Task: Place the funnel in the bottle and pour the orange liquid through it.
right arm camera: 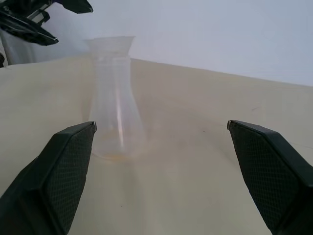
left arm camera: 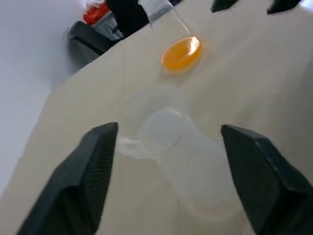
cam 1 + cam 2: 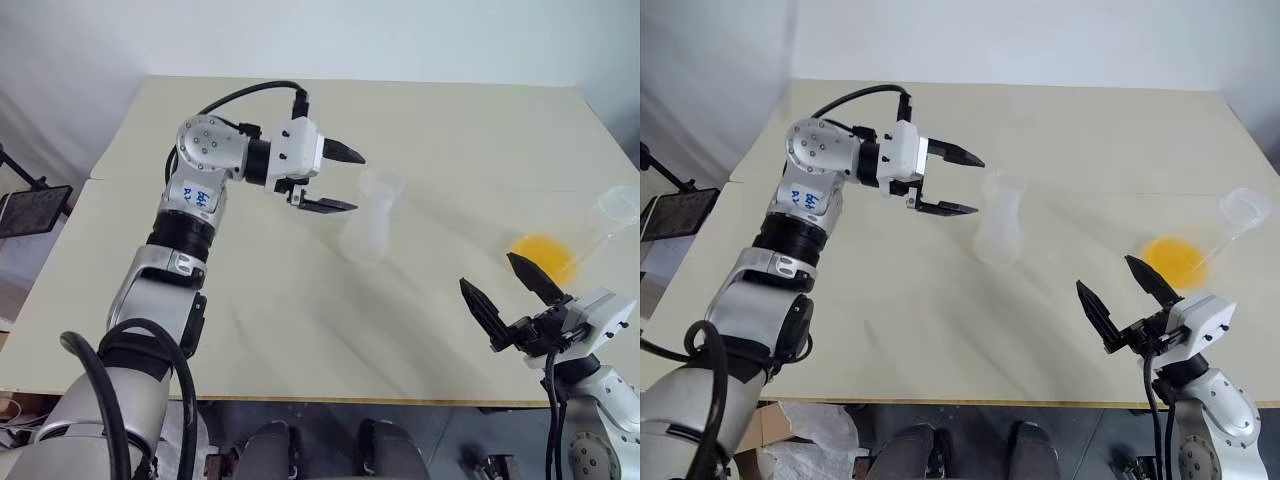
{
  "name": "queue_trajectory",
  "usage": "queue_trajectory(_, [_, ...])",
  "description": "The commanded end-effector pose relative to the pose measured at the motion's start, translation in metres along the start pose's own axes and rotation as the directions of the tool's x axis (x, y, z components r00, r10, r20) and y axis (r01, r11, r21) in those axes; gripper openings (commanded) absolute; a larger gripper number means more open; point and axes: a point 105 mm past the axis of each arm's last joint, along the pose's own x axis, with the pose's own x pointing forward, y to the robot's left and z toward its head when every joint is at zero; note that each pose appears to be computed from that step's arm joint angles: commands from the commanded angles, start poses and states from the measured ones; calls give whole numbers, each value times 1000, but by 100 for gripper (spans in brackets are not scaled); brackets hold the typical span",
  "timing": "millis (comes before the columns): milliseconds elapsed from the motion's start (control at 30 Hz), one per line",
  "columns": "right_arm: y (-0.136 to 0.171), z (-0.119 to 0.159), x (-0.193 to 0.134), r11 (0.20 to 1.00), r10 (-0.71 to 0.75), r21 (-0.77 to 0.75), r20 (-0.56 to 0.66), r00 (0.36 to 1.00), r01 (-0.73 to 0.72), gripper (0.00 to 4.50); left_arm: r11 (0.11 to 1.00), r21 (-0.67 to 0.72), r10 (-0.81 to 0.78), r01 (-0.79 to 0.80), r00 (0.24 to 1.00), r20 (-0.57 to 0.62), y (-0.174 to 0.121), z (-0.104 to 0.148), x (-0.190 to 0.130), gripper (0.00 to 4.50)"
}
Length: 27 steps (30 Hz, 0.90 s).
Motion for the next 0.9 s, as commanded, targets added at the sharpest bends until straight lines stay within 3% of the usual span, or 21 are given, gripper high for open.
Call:
queue_trajectory(33, [-19, 19, -9, 992, -104, -67, 75, 992, 109, 450, 985, -119, 140, -127, 984, 110, 10, 12, -28, 447])
queue_trajectory(133, [-43, 26, -30, 964, -247, -72, 113, 962, 256, 450, 949, -248, 233, -197, 964, 127, -2, -2, -55, 447])
queue_trajectory(333, [-66, 34, -69, 884, -434, -116, 155, 887, 453, 450, 887, -371, 312, -276, 949, 40, -41, -36, -87, 447])
queue_trajectory(533, [-79, 29, -101, 789, -584, -115, 161, 795, 603, 450, 864, -440, 284, -246, 959, 22, -79, -47, -86, 447])
queue_trajectory(633, [-83, 25, -102, 778, -605, -107, 138, 785, 619, 450, 855, -469, 273, -223, 961, 41, -90, -44, -81, 447])
queue_trajectory(900, [-110, 19, -60, 844, -523, -130, 18, 852, 521, 450, 835, -511, 281, -205, 957, 76, -103, -38, -75, 447])
